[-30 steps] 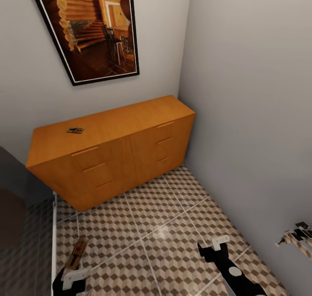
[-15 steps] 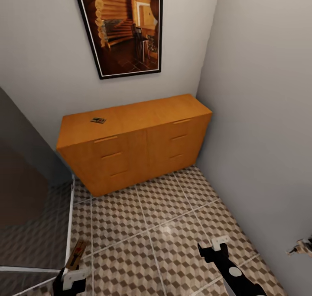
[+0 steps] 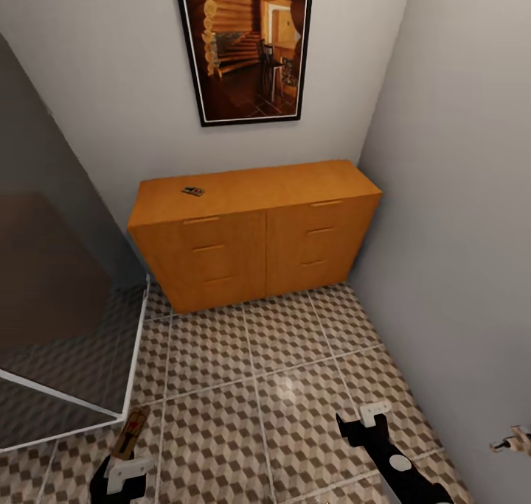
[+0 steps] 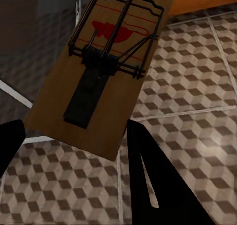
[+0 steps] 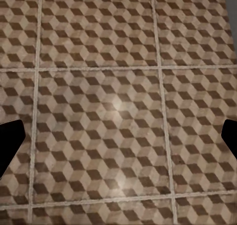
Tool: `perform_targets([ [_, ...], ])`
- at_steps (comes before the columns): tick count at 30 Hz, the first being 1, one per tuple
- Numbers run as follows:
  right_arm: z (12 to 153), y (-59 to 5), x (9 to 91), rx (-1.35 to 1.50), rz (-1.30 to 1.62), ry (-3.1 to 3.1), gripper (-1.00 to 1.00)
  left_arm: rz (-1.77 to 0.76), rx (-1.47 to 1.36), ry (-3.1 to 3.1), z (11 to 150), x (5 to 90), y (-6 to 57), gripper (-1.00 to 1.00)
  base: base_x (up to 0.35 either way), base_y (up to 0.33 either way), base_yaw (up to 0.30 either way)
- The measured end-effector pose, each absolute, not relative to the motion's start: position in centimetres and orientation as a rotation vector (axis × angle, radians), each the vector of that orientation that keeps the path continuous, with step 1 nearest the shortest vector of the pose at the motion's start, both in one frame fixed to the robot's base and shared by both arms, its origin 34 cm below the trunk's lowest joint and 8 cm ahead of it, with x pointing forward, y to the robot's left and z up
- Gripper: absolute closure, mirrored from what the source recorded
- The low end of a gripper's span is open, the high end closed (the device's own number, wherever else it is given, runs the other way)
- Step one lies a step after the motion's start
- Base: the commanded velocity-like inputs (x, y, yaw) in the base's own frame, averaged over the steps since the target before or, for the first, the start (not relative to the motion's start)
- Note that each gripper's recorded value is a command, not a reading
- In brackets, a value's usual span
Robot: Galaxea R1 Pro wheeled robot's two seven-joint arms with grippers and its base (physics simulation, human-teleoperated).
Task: Take the four mousetraps from the cabinet in the bathroom and place them on the bathroom floor. Make sure all four end up on the same floor surface, and ensure that at least two of them are either under or directly next to the same bathroom sink.
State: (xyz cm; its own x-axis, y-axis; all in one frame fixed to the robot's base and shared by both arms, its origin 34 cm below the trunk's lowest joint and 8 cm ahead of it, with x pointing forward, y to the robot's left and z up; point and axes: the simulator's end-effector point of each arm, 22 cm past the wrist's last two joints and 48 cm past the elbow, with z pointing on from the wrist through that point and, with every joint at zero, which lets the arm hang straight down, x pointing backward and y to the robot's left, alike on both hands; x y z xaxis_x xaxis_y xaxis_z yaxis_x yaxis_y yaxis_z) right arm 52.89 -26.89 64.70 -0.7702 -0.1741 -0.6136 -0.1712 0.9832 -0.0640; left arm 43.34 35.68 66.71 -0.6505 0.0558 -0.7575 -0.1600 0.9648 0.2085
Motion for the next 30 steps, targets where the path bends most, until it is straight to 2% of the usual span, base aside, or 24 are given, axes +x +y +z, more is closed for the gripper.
perform_targets([
  [15, 64.71, -26.86, 52.88, -0.243, -0.005, 2.464, -1.00, 0.325, -0.073, 2.257, 66.72, 43.34, 35.69, 1.00, -0.137, -0.239, 0.277],
  [30, 64.65, -26.85, 52.68, -0.244, -0.005, 2.467, -1.00, 0.325, -0.073, 2.258, 66.71, 43.32, 35.70, 1.00, -0.013, -0.171, 0.277],
])
